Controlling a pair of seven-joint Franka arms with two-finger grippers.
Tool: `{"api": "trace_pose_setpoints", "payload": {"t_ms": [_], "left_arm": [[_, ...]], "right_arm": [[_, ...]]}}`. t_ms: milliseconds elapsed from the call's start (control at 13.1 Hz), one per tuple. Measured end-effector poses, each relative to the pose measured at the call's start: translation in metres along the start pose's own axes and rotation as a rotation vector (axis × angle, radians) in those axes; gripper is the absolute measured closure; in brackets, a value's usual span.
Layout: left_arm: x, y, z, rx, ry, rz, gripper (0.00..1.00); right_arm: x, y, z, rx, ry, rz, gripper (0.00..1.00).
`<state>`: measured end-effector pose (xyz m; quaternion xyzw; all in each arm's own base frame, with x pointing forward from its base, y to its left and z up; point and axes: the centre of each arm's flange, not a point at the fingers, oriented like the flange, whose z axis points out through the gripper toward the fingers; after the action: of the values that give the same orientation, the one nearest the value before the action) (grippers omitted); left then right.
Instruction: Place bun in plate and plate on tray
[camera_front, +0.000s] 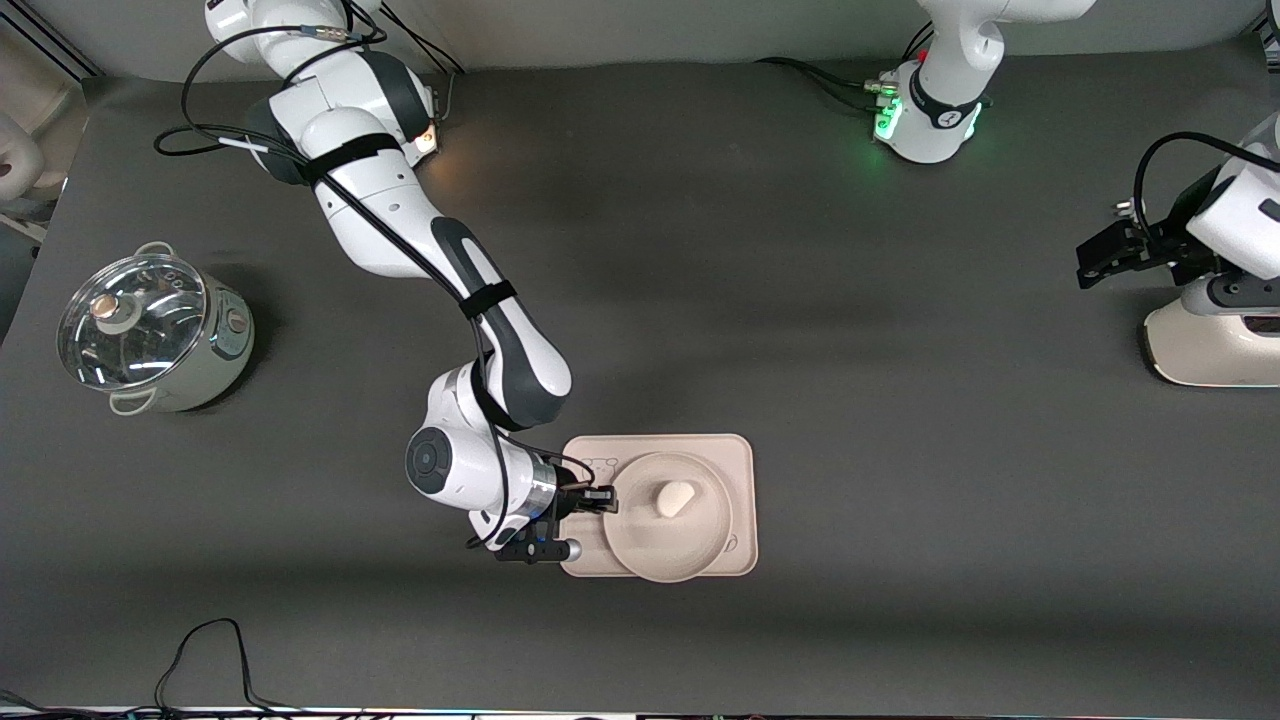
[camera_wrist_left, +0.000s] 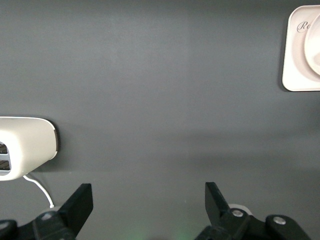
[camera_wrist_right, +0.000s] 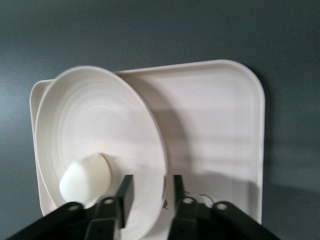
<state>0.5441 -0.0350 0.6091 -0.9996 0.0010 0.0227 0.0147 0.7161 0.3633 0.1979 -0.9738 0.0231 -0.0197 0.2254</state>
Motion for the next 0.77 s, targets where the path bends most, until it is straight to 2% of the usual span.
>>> {"api": "trace_pose_setpoints", "payload": {"t_ms": [230,383,459,612,765], "left_arm": [[0.000,0.002,0.001,0.001,-0.001,0.003,0.00],[0.000,-0.005,0.001,0.001,-0.006,-0.010,0.00],[-0.001,-0.007,0.001,0.000,-0.008,-0.013,0.00],[-0.002,-0.005,0.001,0.000,-0.010,-0.011,0.00],[-0.002,-0.004,0.000,0.000,-0.009,-0.008,0.00]], "right_arm": [[0.009,-0.011,-0.023,-0.015,0.038,-0.039,0.22],[0.019,-0.018,-0.064,-0.042,0.060,-0.065,0.02],[0.026,-0.015,-0.093,-0.054,0.064,-0.061,0.00],[0.038,0.002,-0.167,-0.084,0.039,-0.037,0.00],[0.038,0.024,-0.249,-0.162,-0.001,-0.014,0.00]]}}
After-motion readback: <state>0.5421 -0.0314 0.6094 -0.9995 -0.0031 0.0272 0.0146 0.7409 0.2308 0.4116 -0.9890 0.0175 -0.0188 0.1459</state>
